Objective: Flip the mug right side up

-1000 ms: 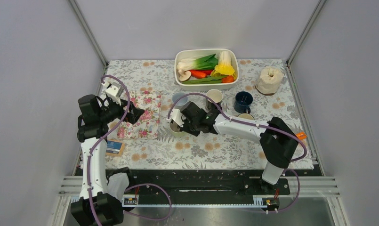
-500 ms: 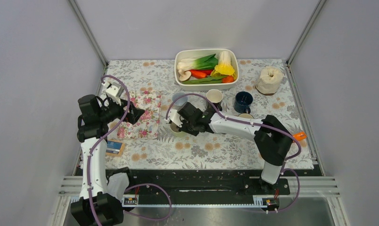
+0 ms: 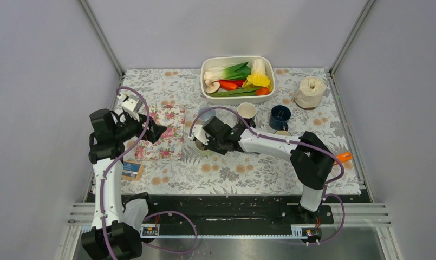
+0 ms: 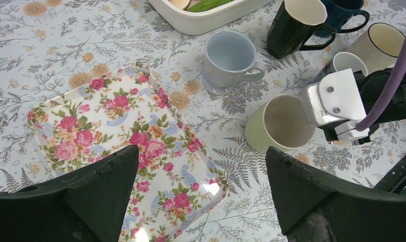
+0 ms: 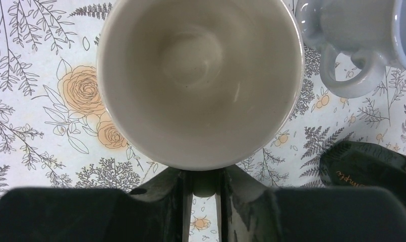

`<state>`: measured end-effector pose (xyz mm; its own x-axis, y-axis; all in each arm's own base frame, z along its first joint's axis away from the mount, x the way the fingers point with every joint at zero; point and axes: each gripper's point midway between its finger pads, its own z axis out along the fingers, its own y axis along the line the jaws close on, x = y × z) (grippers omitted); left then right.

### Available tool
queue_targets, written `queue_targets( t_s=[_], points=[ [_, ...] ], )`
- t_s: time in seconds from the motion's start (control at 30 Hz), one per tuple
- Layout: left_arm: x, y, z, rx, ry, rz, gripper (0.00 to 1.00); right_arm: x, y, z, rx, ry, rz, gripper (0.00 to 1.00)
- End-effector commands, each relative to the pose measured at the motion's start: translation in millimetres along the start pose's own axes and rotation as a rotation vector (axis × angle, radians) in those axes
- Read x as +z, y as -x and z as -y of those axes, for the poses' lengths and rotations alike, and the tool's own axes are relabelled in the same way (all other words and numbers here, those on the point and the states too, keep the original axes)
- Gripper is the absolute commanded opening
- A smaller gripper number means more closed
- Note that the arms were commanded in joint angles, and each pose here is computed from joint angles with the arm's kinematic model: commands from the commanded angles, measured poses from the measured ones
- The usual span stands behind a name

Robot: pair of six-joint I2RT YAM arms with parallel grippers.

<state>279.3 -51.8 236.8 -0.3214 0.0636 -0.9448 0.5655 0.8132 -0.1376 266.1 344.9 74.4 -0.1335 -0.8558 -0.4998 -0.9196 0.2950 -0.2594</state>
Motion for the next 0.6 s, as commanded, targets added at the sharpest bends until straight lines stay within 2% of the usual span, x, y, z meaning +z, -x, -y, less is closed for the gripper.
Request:
queue_targets(
  t_s=[0.0, 0.33, 0.43, 0.57],
  points=[
    [0.5, 3.4, 1.8, 0.033, -0.024, 0.021, 0.99, -12.7, 37.2, 13.4, -0.01, -0.048, 0.094, 0.34],
    [0.1, 3.7, 1.9, 0.032, -0.022, 0.022, 0.99, -33.2, 43.8, 17.5, -0.015, -0.049, 0.109, 0.77],
    [-0.2, 4.7, 2.1, 0.033, -0.021, 0.024, 0.99, -58.2, 52.2, 24.2, -0.024, -0.07, 0.147, 0.98],
    [-0.7, 7.0, -0.4, 0.032, -0.006, 0.025, 0.99, -107.9, 57.4, 40.4, -0.032, -0.155, 0.209, 0.99]
  ],
)
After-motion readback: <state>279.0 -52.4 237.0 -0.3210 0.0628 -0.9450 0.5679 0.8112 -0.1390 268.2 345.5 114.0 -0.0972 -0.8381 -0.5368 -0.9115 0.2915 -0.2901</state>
